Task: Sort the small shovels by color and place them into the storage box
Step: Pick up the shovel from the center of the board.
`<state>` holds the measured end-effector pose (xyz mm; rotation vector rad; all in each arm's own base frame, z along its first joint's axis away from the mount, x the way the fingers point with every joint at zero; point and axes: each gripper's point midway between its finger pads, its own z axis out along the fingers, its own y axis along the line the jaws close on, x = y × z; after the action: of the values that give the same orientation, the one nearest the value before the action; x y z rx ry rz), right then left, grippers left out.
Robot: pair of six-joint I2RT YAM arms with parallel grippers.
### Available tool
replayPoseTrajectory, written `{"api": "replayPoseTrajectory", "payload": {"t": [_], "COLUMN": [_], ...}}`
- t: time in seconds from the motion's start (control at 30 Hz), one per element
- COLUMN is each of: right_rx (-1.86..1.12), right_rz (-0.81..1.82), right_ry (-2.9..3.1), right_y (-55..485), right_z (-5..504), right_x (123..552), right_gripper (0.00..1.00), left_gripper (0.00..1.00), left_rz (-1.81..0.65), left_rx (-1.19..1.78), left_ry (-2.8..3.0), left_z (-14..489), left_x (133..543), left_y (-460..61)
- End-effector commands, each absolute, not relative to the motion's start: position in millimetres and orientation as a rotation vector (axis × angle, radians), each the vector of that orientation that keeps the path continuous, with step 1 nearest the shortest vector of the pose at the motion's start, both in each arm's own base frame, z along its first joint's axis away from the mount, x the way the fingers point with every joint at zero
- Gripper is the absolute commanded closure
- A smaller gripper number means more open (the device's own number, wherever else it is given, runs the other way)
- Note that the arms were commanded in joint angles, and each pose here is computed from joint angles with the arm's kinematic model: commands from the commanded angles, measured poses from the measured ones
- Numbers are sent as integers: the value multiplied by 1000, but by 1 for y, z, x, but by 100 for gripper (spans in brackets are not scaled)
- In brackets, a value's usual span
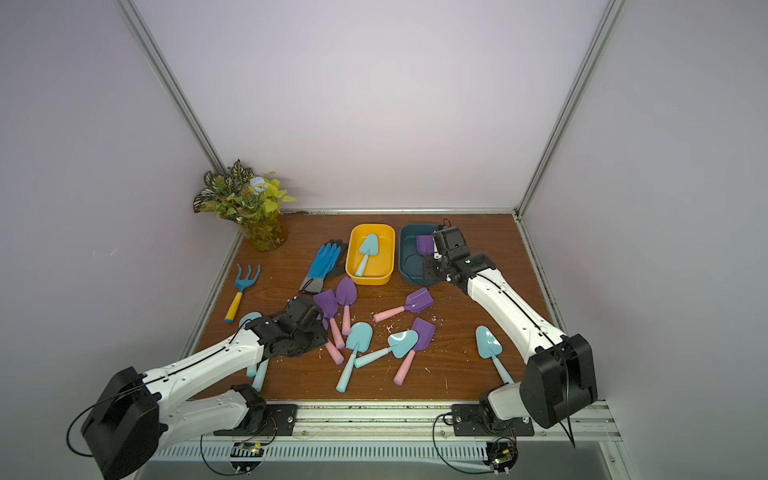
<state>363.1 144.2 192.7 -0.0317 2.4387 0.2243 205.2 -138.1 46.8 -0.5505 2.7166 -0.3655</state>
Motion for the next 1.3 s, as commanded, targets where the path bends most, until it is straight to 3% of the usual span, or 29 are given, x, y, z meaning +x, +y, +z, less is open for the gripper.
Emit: {"api": "replayPoseTrajectory", "payload": {"t": [0.0,0.37,0.67,1.27], "right_rx": [-45,-39,-38,-38], "right_rz": [224,221,220,219], "right_ry": [2382,2376,2382,2394], "right_y": [145,142,142,142], "right_z": [215,217,214,208], "right_x": [365,363,363,361], "right_gripper": [49,49,49,49], "left_gripper": [39,40,48,52], "left_rz": [-362,-358,-352,-356], "left_rx": [-554,-542,-546,-535], "left_ry": [2743,2752,2760,2797], "left_z": [36,29,24,17], "left_x": [198,197,192,176], "left_y": [-140,-142,-139,-135]}}
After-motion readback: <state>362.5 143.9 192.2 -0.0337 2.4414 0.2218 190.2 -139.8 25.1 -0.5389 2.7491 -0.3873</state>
